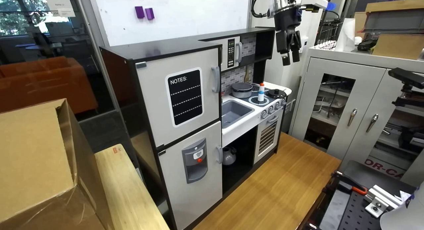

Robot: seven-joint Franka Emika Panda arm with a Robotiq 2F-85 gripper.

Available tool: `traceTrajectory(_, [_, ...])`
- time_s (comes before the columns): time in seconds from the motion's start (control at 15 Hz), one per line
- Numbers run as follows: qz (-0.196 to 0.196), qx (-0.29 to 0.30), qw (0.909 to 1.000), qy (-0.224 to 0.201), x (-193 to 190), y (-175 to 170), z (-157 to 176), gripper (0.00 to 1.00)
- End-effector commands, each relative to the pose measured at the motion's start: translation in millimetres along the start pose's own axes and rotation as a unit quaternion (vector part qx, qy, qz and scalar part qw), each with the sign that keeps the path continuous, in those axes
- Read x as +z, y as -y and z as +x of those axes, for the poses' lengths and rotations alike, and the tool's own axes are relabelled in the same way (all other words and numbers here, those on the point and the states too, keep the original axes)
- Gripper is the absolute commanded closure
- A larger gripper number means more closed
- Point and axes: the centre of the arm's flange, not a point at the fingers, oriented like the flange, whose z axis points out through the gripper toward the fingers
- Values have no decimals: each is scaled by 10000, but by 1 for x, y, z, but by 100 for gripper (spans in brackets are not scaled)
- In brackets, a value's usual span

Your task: Open the top compartment of the refrigerator

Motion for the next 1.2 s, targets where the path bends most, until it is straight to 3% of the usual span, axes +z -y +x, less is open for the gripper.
traceTrajectory(0.0, [2, 5, 10000, 0, 0, 0, 0, 0])
traceTrajectory(0.13, [-26, 27, 10000, -36, -2, 0, 6, 0])
traceTrajectory(0.33, [-246, 15, 9974, -680, -17, 5, 34, 0])
traceTrajectory(0.6, [-495, -122, 9869, -1528, -35, 21, 63, 0])
traceTrajectory(0.8, [-600, -236, 9832, -1706, -34, 30, 67, 0])
traceTrajectory(1.13, [-577, -250, 9843, -1649, -34, 31, 66, 0])
